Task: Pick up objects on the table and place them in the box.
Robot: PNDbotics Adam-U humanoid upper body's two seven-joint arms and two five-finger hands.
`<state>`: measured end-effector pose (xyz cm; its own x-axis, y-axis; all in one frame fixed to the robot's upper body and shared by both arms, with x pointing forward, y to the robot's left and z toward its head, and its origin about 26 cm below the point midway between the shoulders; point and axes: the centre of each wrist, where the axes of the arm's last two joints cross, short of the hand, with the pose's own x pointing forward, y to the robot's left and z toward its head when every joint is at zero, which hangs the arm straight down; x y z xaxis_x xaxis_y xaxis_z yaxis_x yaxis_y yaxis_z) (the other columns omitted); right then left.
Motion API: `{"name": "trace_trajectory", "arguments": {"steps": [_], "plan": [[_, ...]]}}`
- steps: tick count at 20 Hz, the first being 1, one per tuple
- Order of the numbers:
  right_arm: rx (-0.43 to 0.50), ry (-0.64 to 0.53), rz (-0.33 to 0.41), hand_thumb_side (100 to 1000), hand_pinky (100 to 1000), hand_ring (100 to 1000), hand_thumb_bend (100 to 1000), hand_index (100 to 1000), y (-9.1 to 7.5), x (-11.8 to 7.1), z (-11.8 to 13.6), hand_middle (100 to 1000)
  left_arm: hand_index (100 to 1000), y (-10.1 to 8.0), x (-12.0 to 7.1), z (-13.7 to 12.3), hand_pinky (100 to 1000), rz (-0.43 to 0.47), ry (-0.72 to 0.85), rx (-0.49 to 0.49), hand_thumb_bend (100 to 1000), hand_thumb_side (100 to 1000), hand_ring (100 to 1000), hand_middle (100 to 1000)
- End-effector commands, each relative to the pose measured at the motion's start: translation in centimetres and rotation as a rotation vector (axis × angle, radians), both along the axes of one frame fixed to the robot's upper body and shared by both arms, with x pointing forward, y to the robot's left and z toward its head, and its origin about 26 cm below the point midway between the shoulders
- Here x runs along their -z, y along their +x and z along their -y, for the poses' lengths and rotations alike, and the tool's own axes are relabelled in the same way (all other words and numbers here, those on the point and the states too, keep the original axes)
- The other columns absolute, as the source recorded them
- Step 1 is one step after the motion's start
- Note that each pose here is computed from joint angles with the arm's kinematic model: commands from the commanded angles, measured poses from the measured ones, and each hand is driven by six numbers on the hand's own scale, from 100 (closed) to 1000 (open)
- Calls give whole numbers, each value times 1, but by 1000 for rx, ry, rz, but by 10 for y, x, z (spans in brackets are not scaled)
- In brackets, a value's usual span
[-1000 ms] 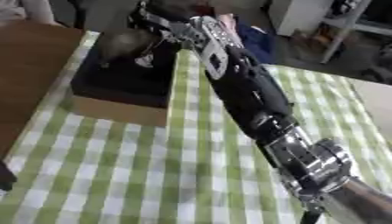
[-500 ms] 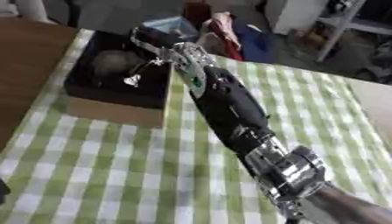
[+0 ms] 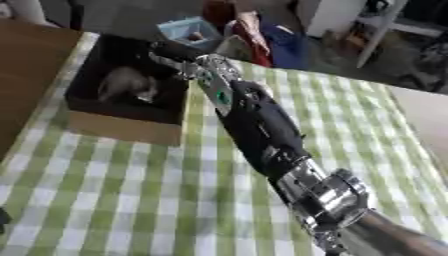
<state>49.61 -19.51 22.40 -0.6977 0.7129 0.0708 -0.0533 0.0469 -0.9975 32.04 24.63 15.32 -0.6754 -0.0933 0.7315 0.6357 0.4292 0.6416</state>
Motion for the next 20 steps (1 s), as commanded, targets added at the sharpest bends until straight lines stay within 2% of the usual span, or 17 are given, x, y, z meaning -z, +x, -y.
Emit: {"name": "trace_trajectory", "arguments": {"steps": [1,4,5,6,13,16,20], "plan": [[-3,-35,48,610,809,838,366,920,-2,-22,6,829,687,-1,-7,0,652,28,12,10,100,315,552,577],[-9,-29,77,567,806,835,379,920,-4,-32,10,827,688,-1,-7,-1,652,25,12,7,100,314,552,578],[-10,-24,89,614,806,835,288,920,-5,-36,13,829,688,-1,-6,-1,652,23,13,5,100,305,552,577],[-11,-17,102,544,805,835,385,920,-6,-41,16,826,688,-2,-5,-2,652,22,14,3,100,314,552,578],[27,29,169,485,803,836,397,921,-16,-68,52,824,688,-3,-2,-6,652,14,19,-14,100,313,553,578],[83,46,171,467,800,834,399,920,-20,-71,76,819,688,-4,-1,-8,652,16,19,-25,100,312,553,579],[172,61,159,473,798,832,388,918,-24,-65,107,816,688,-4,-1,-9,652,20,21,-33,100,310,553,579]]}}
